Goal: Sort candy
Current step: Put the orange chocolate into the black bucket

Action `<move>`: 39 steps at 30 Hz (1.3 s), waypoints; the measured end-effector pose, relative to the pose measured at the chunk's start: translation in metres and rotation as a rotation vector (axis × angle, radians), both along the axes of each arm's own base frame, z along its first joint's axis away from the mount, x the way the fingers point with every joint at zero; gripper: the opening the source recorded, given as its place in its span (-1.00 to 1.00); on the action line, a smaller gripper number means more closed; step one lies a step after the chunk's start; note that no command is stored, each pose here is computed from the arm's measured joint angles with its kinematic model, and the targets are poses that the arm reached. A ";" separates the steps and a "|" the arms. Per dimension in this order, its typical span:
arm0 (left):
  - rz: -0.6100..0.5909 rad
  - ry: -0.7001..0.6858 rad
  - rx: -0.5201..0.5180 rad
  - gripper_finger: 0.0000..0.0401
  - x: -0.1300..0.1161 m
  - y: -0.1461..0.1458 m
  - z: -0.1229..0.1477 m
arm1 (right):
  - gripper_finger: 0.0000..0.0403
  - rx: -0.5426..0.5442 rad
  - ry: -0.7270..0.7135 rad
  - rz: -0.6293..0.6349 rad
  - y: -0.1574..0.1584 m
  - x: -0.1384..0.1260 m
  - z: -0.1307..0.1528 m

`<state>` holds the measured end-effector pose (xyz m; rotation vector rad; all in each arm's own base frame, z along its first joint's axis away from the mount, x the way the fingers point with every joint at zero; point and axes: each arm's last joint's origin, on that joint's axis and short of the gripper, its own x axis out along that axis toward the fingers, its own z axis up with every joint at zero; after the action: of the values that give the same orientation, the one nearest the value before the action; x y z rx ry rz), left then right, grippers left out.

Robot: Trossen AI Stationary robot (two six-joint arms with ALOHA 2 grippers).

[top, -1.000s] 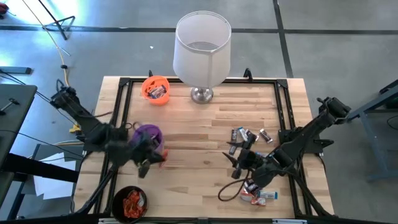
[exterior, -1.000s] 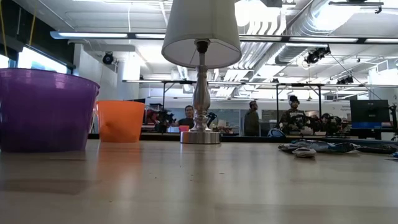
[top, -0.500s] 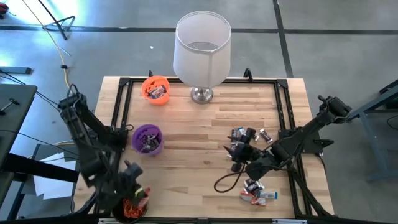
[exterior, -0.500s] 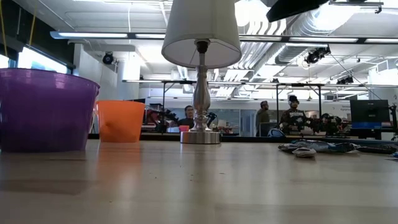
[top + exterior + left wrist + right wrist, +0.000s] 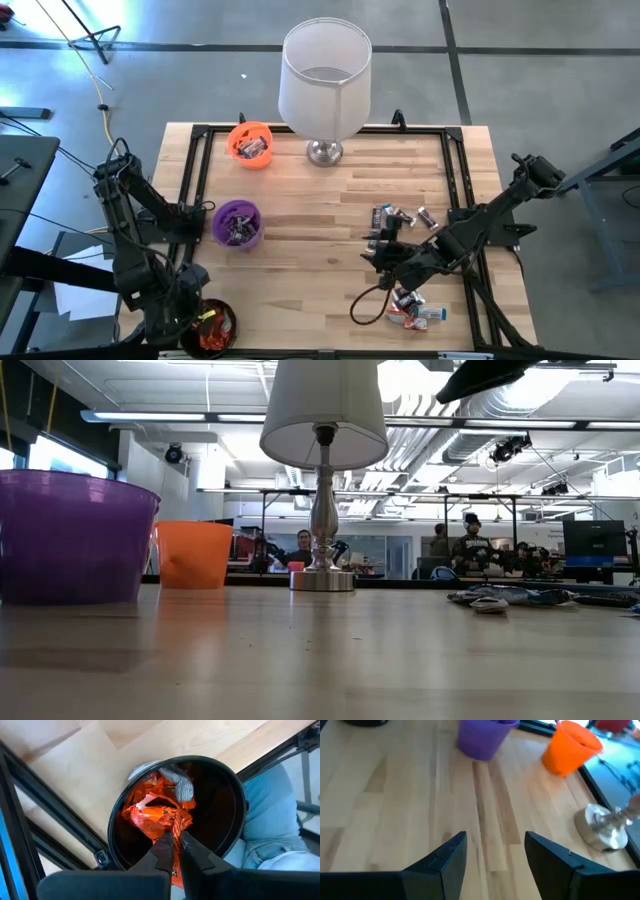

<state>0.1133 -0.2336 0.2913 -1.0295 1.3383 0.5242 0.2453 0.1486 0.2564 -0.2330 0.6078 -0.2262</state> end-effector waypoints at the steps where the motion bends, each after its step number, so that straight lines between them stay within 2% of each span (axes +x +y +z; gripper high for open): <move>1: -0.013 -0.005 0.005 -0.96 0.001 0.000 0.000 | -0.03 0.006 -0.044 -0.078 -0.002 0.002 0.000; 3: -0.020 -0.010 0.006 -0.95 0.002 0.001 0.000 | -0.03 0.017 -0.182 -0.298 -0.012 0.008 -0.001; 5: -0.020 -0.015 -0.003 -0.93 0.003 0.000 0.000 | -0.03 0.033 -0.296 -0.454 -0.022 0.010 0.002; 8: -0.036 -0.046 -0.008 -0.92 0.004 -0.001 0.001 | -0.03 0.082 -0.349 -0.532 -0.031 0.014 0.002; 11: -0.051 -0.088 0.001 -0.92 0.006 -0.002 0.002 | -0.03 0.121 -0.314 -0.524 -0.037 0.019 0.001; 15: -0.055 -0.123 0.021 -0.92 0.007 -0.001 0.002 | -0.03 0.209 -0.214 -0.448 -0.041 0.023 -0.002; 22: -0.011 -0.052 0.019 -0.92 0.000 -0.001 0.000 | -0.03 0.409 -0.052 -0.298 -0.040 0.026 -0.007; 26: 0.020 -0.065 0.035 -0.91 0.001 0.001 0.000 | -0.03 0.486 0.017 -0.223 -0.036 0.026 -0.008; 29: 0.025 -0.039 0.019 -0.91 0.000 -0.001 -0.001 | -0.03 0.526 0.051 -0.186 -0.034 0.026 -0.008; 32: 0.013 -0.020 0.044 -0.91 0.000 -0.002 -0.005 | -0.03 0.554 0.076 -0.158 -0.033 0.026 -0.009; 39: 0.028 0.028 0.064 -0.91 0.004 -0.011 -0.017 | -0.03 0.556 0.078 -0.157 -0.033 0.026 -0.009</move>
<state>0.1169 -0.2450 0.2742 -0.9922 1.3251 0.6008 0.2709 0.1156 0.2477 0.3445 0.7430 -0.1915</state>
